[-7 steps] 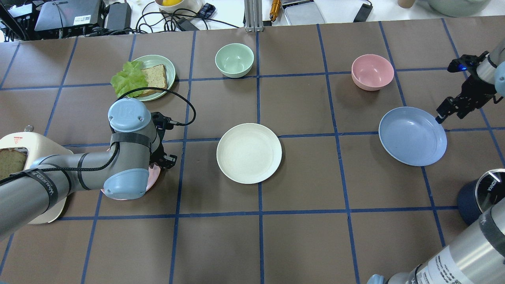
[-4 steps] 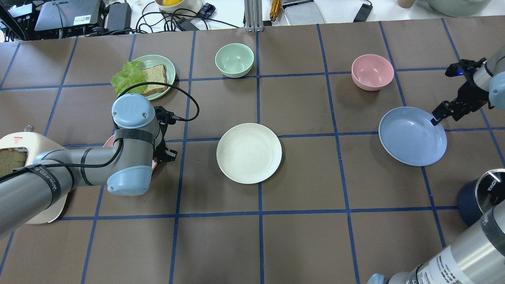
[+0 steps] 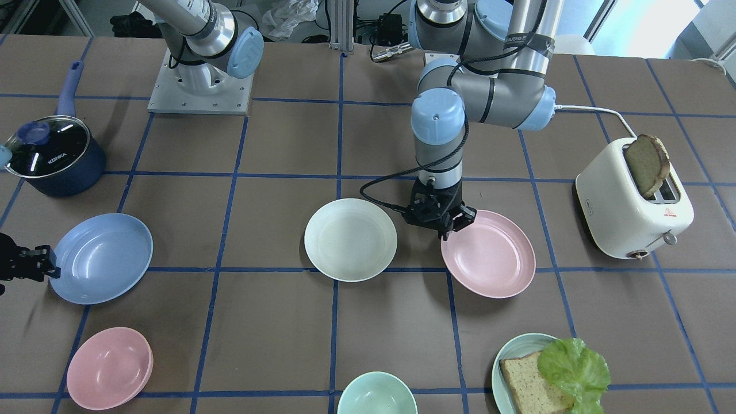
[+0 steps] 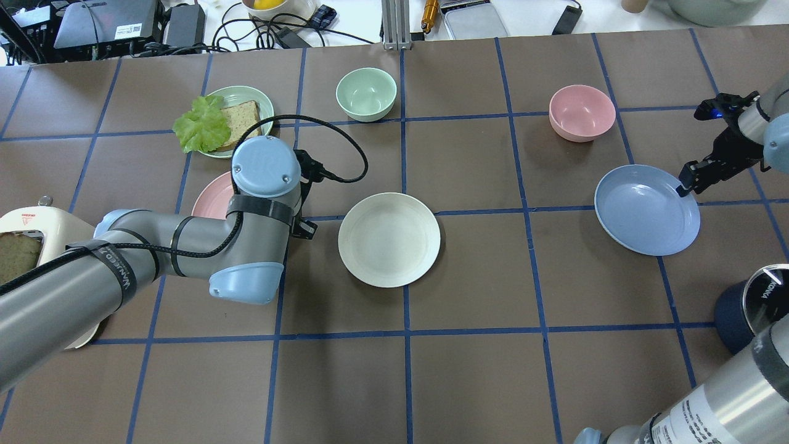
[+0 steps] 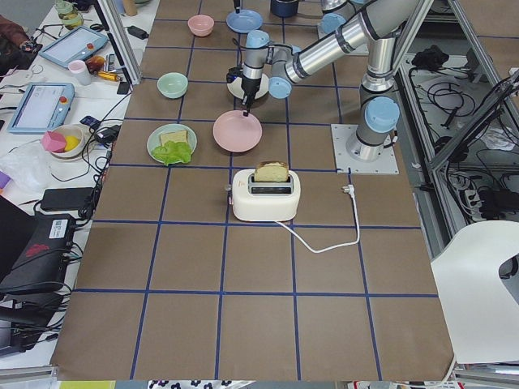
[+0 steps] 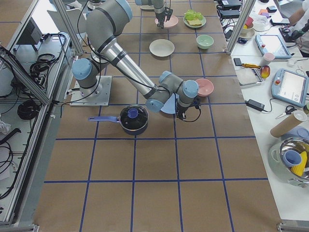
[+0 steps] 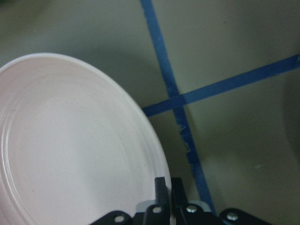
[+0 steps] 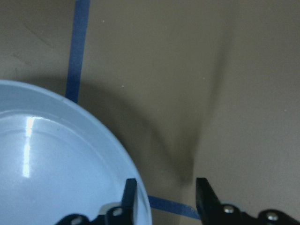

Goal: Stack three plates with pink and blue
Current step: 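Lift pink plate toward cream plate with left gripper while right lifts blue plate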

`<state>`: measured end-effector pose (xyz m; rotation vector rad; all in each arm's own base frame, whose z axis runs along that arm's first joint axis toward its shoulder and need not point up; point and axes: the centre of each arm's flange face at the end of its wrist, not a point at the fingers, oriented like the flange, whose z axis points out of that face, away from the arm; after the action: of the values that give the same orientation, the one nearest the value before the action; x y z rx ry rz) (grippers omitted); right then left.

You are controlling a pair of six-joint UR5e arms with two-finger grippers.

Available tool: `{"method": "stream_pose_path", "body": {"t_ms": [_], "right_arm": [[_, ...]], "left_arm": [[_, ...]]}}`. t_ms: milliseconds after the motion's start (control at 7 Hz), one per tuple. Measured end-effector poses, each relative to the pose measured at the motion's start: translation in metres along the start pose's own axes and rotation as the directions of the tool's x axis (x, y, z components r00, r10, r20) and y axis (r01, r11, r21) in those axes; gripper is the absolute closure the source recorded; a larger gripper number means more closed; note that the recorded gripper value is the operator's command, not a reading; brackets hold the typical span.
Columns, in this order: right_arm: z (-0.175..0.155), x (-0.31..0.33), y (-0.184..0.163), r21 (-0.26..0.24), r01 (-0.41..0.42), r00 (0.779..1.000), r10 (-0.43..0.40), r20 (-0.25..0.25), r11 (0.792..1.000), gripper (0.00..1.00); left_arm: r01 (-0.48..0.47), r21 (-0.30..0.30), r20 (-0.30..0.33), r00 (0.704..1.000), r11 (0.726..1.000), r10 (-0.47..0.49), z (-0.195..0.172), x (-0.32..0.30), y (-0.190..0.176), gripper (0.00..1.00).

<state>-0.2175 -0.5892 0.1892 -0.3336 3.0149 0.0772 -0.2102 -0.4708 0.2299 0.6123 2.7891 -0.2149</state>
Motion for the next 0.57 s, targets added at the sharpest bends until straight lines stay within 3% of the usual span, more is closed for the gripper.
{"method": "stream_pose_path", "body": {"t_ms": [143, 571], "right_arm": [[-0.001, 0.0, 0.0, -0.002, -0.001, 1.0, 0.001, -0.001, 1.0, 1.0], [-0.03, -0.006, -0.001, 0.007, 0.008, 0.999, -0.008, -0.033, 1.0, 1.0]], "left_arm": [[-0.045, 0.032, 0.012, 0.999, 0.998, 0.044, -0.015, 0.023, -0.009, 1.0], [-0.122, 0.085, 0.042, 0.992, 0.989, 0.119, -0.05, 0.082, -0.013, 1.0]]}}
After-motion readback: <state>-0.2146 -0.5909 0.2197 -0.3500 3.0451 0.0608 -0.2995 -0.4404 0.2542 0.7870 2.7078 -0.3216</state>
